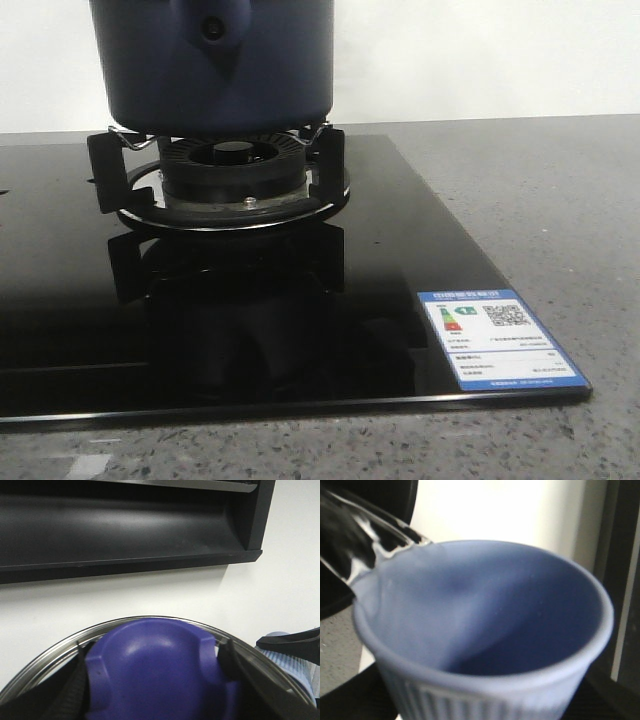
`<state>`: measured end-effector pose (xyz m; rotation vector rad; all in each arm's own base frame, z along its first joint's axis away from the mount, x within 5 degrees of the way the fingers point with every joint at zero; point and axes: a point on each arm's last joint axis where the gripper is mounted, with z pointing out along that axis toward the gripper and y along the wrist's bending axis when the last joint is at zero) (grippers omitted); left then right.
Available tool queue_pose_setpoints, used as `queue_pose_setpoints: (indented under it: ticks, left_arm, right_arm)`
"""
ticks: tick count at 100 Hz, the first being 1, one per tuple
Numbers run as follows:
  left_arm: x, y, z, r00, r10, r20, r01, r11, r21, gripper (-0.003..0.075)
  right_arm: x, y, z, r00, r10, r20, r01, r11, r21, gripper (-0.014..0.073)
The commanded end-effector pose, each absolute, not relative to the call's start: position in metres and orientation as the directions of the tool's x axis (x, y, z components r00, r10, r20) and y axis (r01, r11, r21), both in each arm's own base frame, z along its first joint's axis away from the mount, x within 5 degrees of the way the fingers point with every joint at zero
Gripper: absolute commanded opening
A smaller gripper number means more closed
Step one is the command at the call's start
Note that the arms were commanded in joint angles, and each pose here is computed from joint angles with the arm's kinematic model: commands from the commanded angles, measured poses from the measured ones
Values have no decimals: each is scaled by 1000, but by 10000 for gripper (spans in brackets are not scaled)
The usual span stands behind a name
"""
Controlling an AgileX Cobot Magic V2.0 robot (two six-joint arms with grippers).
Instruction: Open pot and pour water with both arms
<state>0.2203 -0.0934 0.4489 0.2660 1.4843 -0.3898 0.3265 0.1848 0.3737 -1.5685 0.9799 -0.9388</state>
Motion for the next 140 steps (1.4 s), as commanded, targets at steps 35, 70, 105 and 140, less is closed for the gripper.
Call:
queue_pose_setpoints:
  ticks: [35, 70, 105, 140]
  left_arm:
    - [211, -84, 473, 166, -147, -975, 371, 926, -76, 398]
    - [211, -84, 473, 167, -147, -975, 370, 926, -76, 398]
    - [211, -84, 473, 167, -147, -975, 370, 926, -76, 398]
    - [211, -84, 473, 167, -147, -975, 370, 926, -76, 398]
  right_arm:
    - [317, 182, 413, 375, -891, 258, 60, -254, -965, 370]
    - [316, 183, 426, 377, -888, 262, 99, -242, -965, 370]
    - [316, 183, 426, 376, -889, 262, 99, -242, -965, 370]
    - [321, 170, 426, 242, -950, -196, -56, 188, -981, 370]
